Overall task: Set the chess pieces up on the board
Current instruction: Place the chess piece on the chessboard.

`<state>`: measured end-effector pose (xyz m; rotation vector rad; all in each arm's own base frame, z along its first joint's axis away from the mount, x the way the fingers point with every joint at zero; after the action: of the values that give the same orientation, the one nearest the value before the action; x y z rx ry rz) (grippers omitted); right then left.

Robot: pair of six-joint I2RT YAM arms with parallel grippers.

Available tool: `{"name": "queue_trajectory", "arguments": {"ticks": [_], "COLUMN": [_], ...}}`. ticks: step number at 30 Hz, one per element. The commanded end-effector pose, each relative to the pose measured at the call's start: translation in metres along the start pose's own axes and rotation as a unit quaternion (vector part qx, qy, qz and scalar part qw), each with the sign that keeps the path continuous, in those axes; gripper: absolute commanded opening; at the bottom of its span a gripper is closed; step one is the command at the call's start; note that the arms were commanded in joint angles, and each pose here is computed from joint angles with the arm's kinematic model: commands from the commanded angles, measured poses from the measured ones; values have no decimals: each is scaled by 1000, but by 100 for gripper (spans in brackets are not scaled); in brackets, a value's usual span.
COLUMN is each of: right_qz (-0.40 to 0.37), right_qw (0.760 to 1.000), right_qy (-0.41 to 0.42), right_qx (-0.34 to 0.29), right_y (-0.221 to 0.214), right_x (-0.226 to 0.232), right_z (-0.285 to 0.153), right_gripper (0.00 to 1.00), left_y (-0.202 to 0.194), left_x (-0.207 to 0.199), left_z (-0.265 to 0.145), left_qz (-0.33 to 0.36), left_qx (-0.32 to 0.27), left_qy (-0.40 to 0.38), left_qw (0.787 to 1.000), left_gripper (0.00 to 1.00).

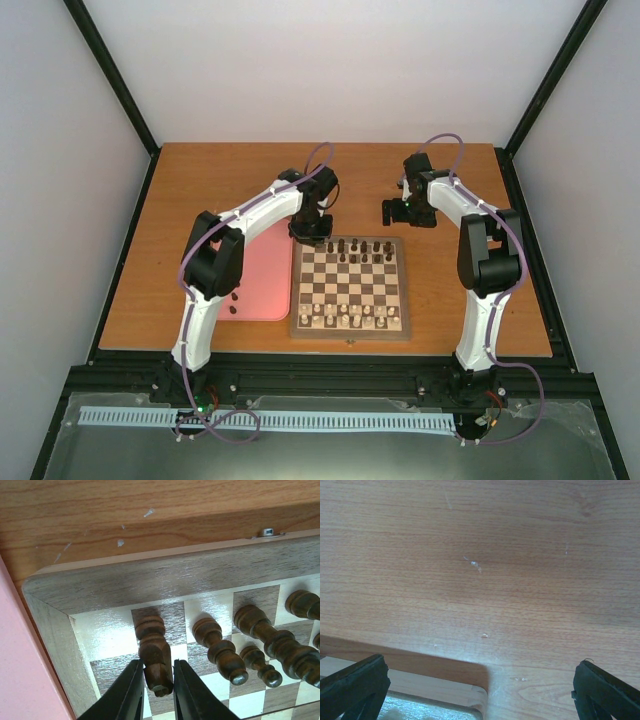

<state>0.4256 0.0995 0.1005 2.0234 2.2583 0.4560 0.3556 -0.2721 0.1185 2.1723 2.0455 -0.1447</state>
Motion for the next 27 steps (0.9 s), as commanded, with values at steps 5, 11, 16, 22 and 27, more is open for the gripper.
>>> {"name": "queue_trajectory", "arguments": {"ticks": [5, 11, 16, 22, 27], "right_qz": [-6, -6, -5, -6, -5], "right_qw": [1000, 1000, 1000, 1000, 1000], "right_qy": [1, 0, 0, 0, 0], "right_qx": [1, 2, 2, 4, 3], "right_y": [1, 0, 0, 0, 0], "right_x": [2, 1, 1, 1, 1], "right_z": [3, 4, 4, 4, 4], "right_gripper": [100, 100, 100, 100, 100], "left_y": [-1, -2, -3, -7, -12], "left_x": [-7, -9, -11, -10, -9], "left_z": [5, 8, 3, 0, 0], "left_qz": [14, 14, 15, 18, 17], "left_qx": [4, 10, 11, 18, 28], "left_qy": [-9, -16, -22, -24, -28], "left_qw": [1000, 1000, 1000, 999, 999], "left_gripper": [20, 16, 15, 15, 15]}}
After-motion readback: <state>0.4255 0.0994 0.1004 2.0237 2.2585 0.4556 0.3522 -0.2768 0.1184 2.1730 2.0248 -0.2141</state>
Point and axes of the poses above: each gripper's point midway between its finger pads, its own z axis out along the fingers, its own x axis along the line the jaws close on, y = z × x, the point moved 5 cm from there along -z, back along the fingers, and after that the axes turned 3 degrees about -z, right-handed, at the moved point
